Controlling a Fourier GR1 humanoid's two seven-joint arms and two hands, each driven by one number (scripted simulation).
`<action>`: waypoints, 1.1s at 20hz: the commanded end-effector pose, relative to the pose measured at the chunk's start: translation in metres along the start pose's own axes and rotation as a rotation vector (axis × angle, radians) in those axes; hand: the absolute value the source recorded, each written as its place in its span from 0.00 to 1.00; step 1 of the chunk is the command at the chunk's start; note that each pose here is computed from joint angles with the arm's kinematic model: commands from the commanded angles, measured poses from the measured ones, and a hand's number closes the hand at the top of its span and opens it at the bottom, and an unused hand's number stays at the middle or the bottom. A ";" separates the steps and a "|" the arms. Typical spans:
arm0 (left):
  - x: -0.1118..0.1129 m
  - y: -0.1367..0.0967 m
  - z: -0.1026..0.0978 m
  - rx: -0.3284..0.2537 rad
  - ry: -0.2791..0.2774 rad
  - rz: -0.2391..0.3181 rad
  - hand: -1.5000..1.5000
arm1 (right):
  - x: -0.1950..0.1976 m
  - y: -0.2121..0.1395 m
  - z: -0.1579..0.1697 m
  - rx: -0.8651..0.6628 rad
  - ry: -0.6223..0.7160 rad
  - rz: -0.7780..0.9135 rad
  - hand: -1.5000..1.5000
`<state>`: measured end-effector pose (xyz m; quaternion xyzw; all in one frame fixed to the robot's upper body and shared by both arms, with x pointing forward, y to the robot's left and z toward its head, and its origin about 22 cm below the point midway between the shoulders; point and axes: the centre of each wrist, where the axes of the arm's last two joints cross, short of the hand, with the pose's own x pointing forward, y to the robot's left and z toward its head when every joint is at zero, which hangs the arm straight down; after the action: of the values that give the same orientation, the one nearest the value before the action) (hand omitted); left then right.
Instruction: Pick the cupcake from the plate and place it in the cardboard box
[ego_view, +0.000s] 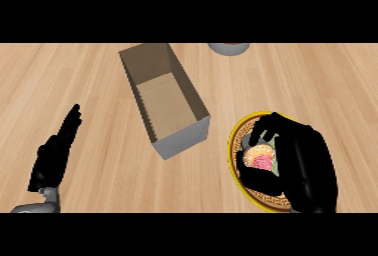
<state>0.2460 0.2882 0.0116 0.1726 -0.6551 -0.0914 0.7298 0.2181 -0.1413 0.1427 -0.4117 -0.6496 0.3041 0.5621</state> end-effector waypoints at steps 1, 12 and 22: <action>0.003 -0.002 0.001 -0.005 -0.012 -0.003 0.50 | 0.022 -0.012 -0.009 -0.038 -0.117 -0.122 1.00; -0.009 -0.011 0.019 -0.004 -0.017 0.006 0.50 | 0.111 -0.019 -0.068 0.009 -0.128 -0.123 1.00; 0.018 -0.008 0.000 -0.021 -0.030 0.013 0.50 | 0.133 0.038 -0.151 0.122 -0.033 -0.079 1.00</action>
<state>0.2431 0.2790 0.0140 0.1636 -0.6609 -0.0978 0.7259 0.3398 -0.0233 0.2032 -0.3459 -0.6792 0.3108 0.5678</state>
